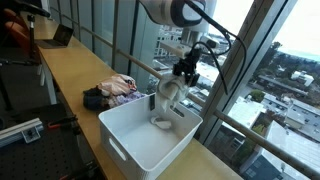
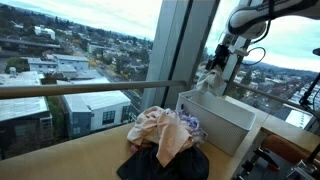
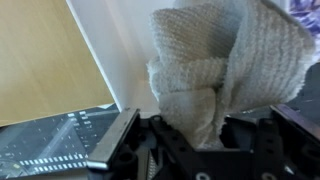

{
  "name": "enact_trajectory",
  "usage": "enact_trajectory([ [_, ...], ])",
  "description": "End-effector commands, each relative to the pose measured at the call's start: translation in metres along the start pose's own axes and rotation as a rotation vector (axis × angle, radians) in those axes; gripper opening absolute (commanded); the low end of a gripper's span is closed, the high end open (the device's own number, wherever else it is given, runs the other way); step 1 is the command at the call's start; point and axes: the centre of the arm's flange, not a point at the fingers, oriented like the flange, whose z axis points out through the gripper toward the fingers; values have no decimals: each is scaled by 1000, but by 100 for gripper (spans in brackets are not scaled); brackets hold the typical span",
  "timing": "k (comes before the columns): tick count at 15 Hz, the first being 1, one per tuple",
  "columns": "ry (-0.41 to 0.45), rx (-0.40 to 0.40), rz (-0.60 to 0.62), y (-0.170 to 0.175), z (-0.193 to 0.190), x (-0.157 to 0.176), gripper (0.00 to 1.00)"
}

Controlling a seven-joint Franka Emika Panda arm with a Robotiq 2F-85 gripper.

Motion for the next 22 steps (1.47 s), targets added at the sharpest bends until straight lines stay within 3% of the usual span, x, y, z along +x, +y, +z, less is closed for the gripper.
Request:
enact_trajectory([
  [1, 23, 30, -88, -65, -56, -49, 0],
  [5, 18, 39, -209, -161, -69, -96, 0],
  [10, -51, 36, -326, -292, -19, -157, 0],
  [11, -68, 32, -343, -310, -6, -169, 25],
  [13, -92, 24, -365, -334, 16, -187, 34],
  [16, -111, 8, -358, -321, 38, -185, 55],
  [22, -110, 9, -216, -188, 47, -100, 97],
])
